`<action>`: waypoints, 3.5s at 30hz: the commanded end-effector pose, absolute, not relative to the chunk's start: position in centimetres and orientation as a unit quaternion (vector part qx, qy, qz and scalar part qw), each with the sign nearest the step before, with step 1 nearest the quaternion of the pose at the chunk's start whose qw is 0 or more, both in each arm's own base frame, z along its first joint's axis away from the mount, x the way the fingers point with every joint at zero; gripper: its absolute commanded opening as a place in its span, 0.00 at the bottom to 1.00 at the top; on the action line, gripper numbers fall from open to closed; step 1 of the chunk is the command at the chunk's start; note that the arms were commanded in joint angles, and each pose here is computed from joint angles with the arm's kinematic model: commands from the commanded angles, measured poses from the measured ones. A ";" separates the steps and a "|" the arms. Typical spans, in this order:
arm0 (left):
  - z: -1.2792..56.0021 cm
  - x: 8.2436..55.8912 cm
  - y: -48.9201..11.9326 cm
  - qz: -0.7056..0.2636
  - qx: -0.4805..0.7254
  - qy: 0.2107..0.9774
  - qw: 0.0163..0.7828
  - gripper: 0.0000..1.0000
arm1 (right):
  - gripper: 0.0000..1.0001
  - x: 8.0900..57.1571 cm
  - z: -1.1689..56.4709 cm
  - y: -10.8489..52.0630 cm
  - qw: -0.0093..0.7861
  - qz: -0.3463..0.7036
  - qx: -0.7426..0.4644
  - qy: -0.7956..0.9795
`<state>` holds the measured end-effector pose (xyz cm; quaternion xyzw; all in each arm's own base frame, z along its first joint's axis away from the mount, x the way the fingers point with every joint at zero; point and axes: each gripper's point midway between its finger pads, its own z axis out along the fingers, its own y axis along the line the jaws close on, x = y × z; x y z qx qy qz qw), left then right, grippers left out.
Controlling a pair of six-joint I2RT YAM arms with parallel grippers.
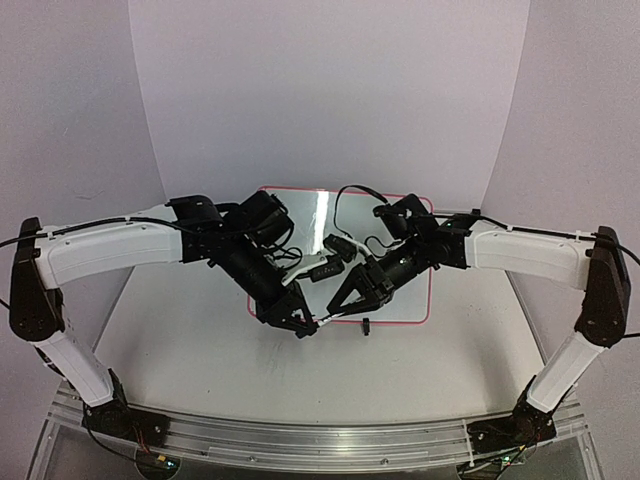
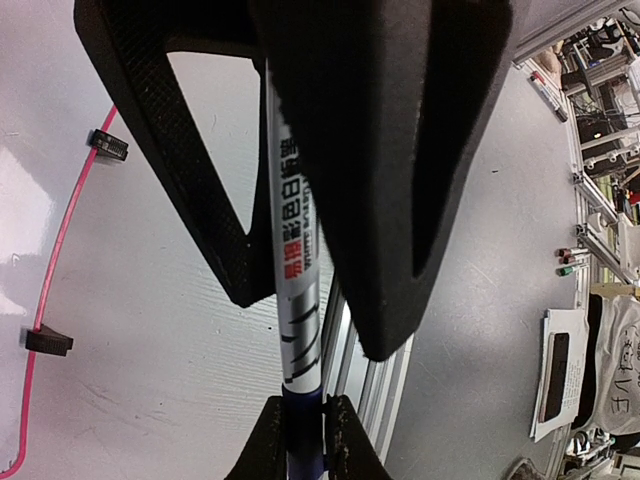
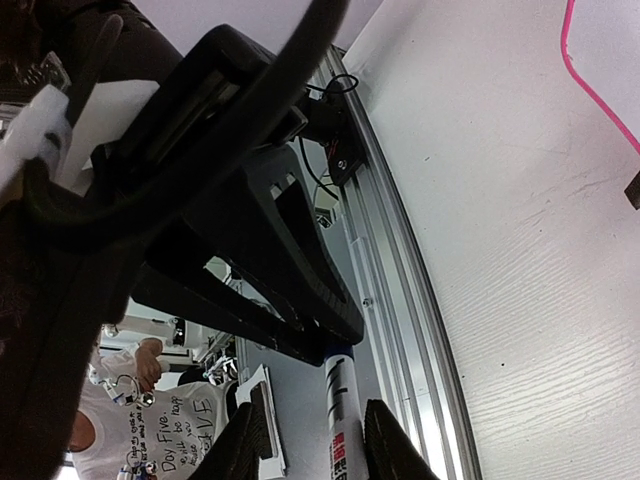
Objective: Write a sentence on the whiteboard
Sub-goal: Pass from the left arm to the right, then open the pen cap from the whiteboard marker.
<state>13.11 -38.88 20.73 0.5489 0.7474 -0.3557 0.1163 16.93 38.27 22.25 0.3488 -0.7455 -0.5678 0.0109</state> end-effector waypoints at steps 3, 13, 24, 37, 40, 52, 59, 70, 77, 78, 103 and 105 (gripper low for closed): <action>22.2 13.5 -39.7 -0.363 0.558 0.734 0.134 0.00 | 0.31 16.7 23.1 39.0 0.003 -0.573 0.368 -0.732; 22.3 13.6 -39.6 -0.360 0.557 0.735 0.137 0.00 | 0.13 16.6 22.6 39.0 0.008 -0.571 0.369 -0.733; 22.3 14.6 -39.2 -0.335 0.556 0.743 0.163 0.00 | 0.00 16.8 22.7 38.7 -0.015 -0.560 0.378 -0.738; 33.5 18.9 -36.6 -0.455 0.359 0.696 0.424 0.95 | 0.00 23.5 29.3 36.1 -0.247 -0.555 0.293 -0.738; 34.9 19.2 -36.7 -0.498 0.319 0.680 0.434 0.97 | 0.00 23.3 31.7 36.0 -0.278 -0.578 0.289 -0.711; 36.2 16.8 -39.2 -0.595 0.342 0.626 0.370 0.83 | 0.00 21.6 34.7 35.8 -0.287 -0.627 0.295 -0.661; 36.6 17.1 -39.0 -0.619 0.326 0.615 0.364 0.54 | 0.00 19.8 35.4 36.0 -0.251 -0.661 0.311 -0.635; 36.9 17.2 -38.5 -0.623 0.320 0.613 0.365 0.28 | 0.00 19.0 35.6 36.0 -0.225 -0.671 0.318 -0.631; 36.7 17.2 -38.2 -0.625 0.318 0.614 0.362 0.00 | 0.00 19.3 35.4 35.8 -0.239 -0.665 0.308 -0.637; 36.6 17.2 -38.2 -0.626 0.315 0.615 0.361 0.00 | 0.00 19.4 35.3 35.8 -0.241 -0.664 0.306 -0.638; 33.3 18.9 -32.5 -0.516 0.289 0.702 0.398 0.00 | 0.00 22.3 34.5 31.1 -0.336 -0.599 0.258 -0.680; 29.1 20.2 -31.5 -0.451 0.268 0.764 0.376 0.00 | 0.00 23.4 34.1 30.1 -0.373 -0.559 0.236 -0.702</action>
